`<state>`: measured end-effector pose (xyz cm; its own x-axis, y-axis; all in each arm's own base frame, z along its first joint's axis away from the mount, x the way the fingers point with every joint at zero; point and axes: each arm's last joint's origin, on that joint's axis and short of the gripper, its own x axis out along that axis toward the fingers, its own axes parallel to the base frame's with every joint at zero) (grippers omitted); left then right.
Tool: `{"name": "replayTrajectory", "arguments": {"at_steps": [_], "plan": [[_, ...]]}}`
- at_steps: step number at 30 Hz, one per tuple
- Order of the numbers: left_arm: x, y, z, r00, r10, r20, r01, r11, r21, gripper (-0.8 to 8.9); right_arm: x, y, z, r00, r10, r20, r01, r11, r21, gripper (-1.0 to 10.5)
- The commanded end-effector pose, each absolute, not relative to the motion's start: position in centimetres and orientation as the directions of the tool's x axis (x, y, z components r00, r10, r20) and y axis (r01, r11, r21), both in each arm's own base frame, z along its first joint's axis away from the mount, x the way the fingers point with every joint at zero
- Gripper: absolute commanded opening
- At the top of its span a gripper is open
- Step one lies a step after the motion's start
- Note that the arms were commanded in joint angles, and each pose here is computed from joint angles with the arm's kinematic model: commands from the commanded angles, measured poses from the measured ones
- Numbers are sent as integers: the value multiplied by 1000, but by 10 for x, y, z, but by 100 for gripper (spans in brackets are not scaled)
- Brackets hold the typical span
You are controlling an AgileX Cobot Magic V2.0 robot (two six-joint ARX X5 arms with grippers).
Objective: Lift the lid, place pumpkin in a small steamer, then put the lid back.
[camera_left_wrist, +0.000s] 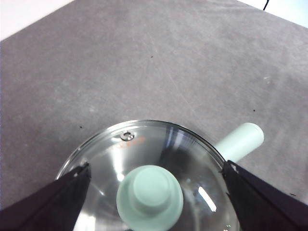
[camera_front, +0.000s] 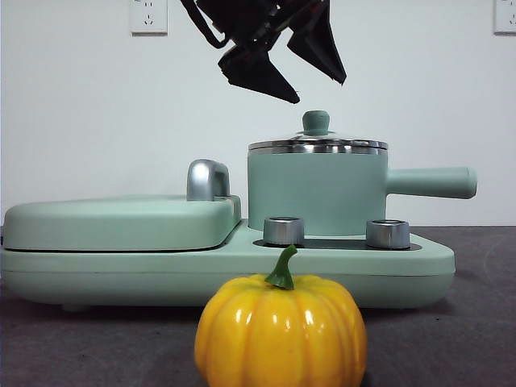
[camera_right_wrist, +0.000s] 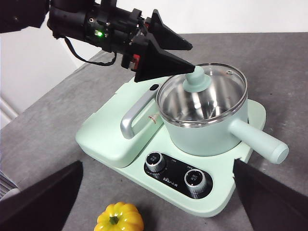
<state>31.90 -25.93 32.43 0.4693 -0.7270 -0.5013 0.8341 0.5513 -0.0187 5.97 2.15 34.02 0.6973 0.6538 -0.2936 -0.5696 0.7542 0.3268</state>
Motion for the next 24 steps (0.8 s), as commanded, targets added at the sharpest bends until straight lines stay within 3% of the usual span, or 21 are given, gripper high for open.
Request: {"name": "replayTrajectory", "arguments": {"at_steps": [1,12,17,24], "plan": [[323,-269,321,469,-734,-491,844,536,5,433,59,22,345,699,659,-278,-577,749,327,497],[333,-277,301,457,-725,-516,847,532,2,427,59,22,345,697,659,-284,-574,749,331,497],[332,-277,300,452,-722,-524,852,523,15,345,59,22,345,697,659,-283,-574,749,331,497],[331,-277,297,439,-714,-545,861,508,28,327,59,22,345,697,659,-283,-574,749,331,496]]}}
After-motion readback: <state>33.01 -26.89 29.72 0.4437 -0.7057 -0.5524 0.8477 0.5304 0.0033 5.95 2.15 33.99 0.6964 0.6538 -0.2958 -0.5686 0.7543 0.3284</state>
